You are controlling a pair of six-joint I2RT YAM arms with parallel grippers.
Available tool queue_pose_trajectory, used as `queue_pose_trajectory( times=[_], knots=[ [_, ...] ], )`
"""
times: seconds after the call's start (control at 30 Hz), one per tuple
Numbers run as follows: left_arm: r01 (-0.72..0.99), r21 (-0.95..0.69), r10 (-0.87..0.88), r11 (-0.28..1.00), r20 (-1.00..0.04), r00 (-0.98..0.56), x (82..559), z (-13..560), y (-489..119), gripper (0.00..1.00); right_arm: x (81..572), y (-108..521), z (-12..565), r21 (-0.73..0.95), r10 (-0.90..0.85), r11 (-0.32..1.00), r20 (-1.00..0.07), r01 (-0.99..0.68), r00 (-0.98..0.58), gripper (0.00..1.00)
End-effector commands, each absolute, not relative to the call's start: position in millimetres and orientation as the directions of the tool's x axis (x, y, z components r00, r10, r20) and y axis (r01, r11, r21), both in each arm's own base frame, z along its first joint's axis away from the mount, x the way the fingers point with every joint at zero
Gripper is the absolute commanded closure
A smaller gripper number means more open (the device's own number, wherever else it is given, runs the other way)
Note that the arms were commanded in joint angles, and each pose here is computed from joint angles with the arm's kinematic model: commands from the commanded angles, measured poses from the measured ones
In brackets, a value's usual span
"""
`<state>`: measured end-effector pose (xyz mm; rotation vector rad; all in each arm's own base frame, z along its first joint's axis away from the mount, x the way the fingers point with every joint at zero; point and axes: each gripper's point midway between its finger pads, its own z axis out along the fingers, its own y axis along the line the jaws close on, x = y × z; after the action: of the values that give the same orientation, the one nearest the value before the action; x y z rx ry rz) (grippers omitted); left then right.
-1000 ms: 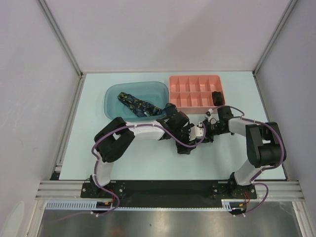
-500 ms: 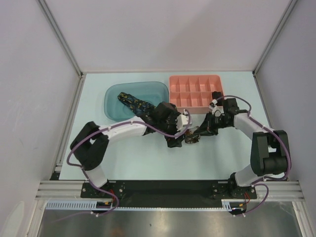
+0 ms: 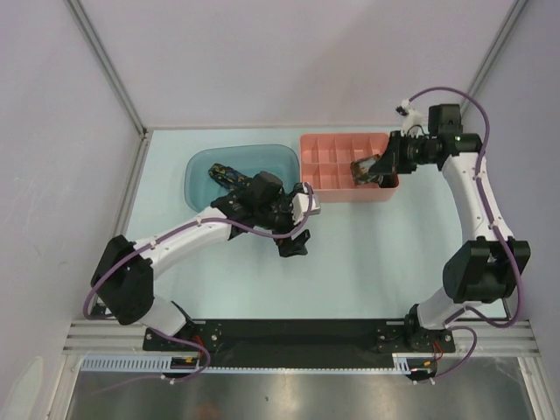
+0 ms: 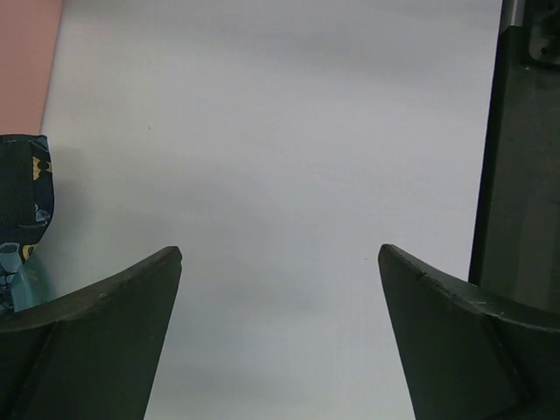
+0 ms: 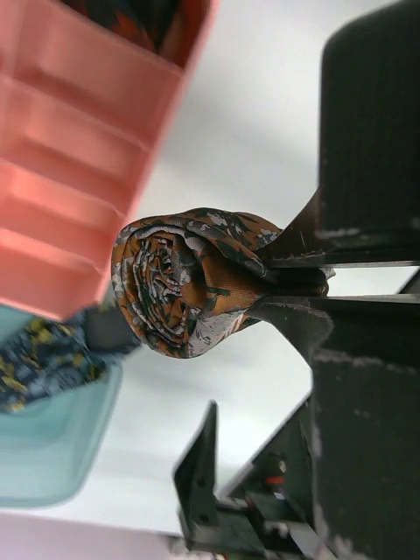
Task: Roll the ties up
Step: Pick up the tie at the center of the board, then place the tie in the storage box.
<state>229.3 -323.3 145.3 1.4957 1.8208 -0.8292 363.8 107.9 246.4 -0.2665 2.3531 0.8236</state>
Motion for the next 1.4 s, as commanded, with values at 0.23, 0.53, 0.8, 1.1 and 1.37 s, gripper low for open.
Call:
queue_pose_trajectory(
  times=[0.23,0.53,0.8,1.1,1.37],
  knots=[
    [0.972,-0.093,0.531,0.216,-0.824,-0.197,220.0,160.7,-308.6,0.0,437.0,40.4,209.6,0.362,0.099,0.925,-0.522,-0.115,-0.847,1.0],
    [0.967,-0.067,0.532,0.247,-0.824,-0.193,217.8,152.6,-296.3,0.01,465.6,71.2,215.0,0.381,0.103,0.916,-0.531,-0.128,-0.841,1.0],
    [0.964,-0.044,0.521,0.263,-0.834,-0.18,221.4,155.3,-293.7,0.0,480.1,71.6,184.4,0.255,0.054,0.963,-0.508,-0.09,-0.86,1.0],
    [0.959,-0.05,0.51,0.279,-0.839,-0.192,219.6,151.5,-290.5,0.01,488.9,75.9,148.9,0.172,0.015,0.982,-0.467,-0.074,-0.884,1.0],
    [0.953,-0.042,0.507,0.299,-0.839,-0.196,220.0,151.2,-284.4,0.01,493.7,76.2,122.6,0.129,0.005,0.99,-0.427,-0.056,-0.904,1.0]
  ],
)
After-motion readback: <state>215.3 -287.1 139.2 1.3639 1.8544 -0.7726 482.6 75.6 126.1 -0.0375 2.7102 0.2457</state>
